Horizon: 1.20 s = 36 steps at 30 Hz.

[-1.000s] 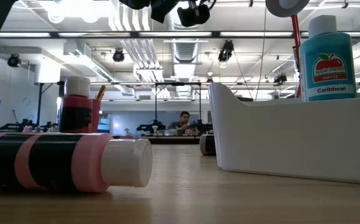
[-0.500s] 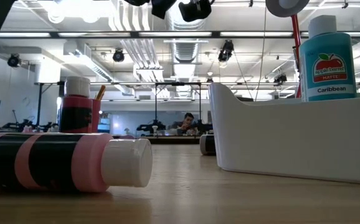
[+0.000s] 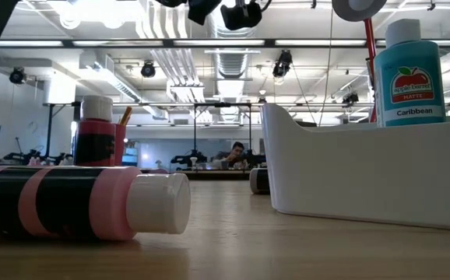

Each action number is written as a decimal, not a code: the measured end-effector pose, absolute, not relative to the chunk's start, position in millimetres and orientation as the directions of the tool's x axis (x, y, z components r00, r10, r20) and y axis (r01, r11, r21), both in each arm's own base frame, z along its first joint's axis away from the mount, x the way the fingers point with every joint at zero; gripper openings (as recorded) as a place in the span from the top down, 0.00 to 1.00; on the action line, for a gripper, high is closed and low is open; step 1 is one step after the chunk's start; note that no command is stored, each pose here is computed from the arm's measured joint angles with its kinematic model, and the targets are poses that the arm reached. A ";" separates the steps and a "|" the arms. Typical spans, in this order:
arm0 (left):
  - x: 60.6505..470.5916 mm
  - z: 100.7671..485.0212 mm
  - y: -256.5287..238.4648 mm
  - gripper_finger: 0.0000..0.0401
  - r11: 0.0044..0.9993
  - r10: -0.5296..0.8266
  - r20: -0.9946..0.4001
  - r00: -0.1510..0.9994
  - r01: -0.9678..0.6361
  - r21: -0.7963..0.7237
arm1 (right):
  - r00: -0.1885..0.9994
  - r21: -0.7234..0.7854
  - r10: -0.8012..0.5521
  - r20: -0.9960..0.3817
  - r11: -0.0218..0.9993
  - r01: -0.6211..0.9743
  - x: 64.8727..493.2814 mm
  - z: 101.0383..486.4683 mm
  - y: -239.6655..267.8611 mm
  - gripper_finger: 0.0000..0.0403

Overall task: Pick & Place Paint Supplies
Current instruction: Put the orange paint bottle into the white bin

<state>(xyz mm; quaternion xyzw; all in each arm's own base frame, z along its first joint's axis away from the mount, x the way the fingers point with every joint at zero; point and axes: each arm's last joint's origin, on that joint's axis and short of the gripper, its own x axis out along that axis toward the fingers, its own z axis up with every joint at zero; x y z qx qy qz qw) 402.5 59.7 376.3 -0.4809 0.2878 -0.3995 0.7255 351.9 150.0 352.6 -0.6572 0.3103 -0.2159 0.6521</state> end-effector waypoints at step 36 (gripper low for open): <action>397.4 381.1 62.4 0.70 0.252 -0.863 -0.030 0.505 0.378 -0.891 | 0.604 -0.968 -0.795 -0.044 0.184 0.173 336.2 358.3 164.0 0.21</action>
